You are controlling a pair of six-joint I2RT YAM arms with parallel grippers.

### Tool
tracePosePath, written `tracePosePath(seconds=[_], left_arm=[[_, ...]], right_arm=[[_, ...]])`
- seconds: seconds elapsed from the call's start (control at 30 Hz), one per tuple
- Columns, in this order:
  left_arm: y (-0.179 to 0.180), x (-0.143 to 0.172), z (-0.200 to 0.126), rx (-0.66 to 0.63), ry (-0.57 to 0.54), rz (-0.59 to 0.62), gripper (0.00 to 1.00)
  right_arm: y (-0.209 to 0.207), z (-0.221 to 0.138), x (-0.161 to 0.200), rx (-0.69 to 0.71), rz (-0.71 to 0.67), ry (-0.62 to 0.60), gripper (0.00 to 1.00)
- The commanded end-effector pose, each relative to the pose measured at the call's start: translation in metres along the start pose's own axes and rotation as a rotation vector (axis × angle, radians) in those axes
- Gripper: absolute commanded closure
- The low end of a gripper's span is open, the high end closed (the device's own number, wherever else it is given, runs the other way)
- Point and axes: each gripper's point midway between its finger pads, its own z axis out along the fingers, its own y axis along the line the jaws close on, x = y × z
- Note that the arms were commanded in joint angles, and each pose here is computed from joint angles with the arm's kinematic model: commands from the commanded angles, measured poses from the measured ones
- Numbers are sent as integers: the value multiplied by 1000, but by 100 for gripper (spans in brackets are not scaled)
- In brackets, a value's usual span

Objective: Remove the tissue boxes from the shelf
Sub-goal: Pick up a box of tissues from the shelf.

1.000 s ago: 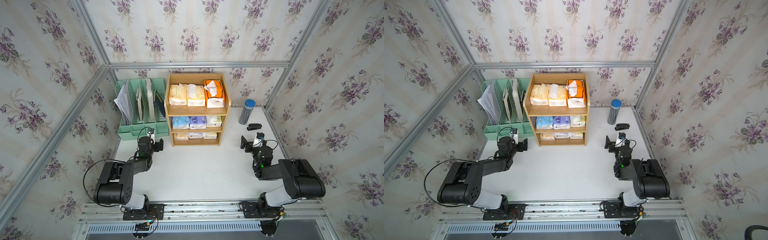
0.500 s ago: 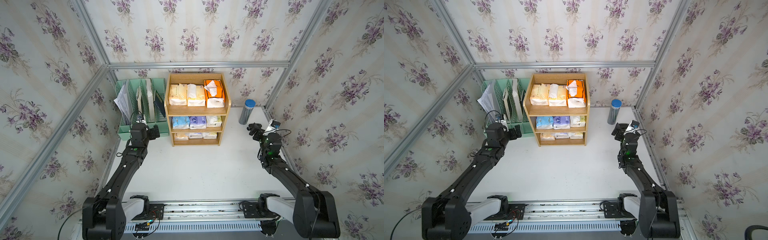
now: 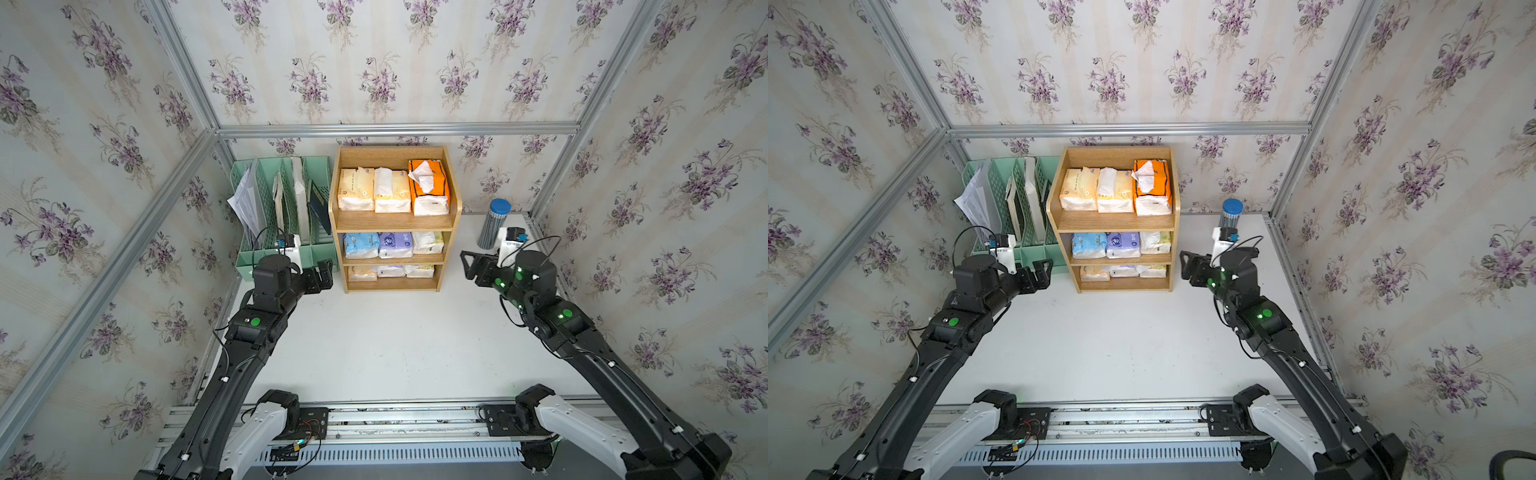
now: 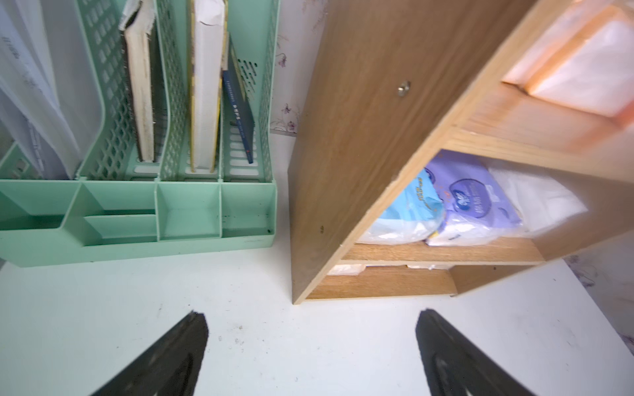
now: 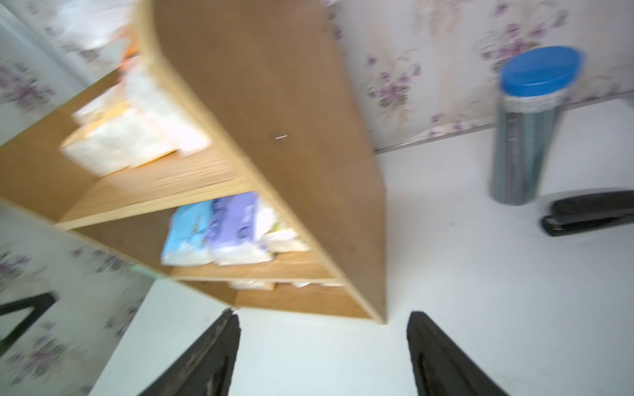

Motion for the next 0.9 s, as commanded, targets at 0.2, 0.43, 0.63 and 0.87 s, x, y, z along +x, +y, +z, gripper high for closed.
tracePosePath(seconds=[0.2,0.43,0.63,0.87], left_arm=[[-31,-7,-5,104,-1,12,1],[-38,-4,-2,119,32,35,1],[-41,-1,1,128,45,50,1],[-46,2,7,155,63,53,1]], right_arm=[[89,12,-29,-50,3,7,21],[106,31,-76,17,57,-111,21],[101,32,-100,70,133,-218,21],[97,44,-111,130,171,-231,21]])
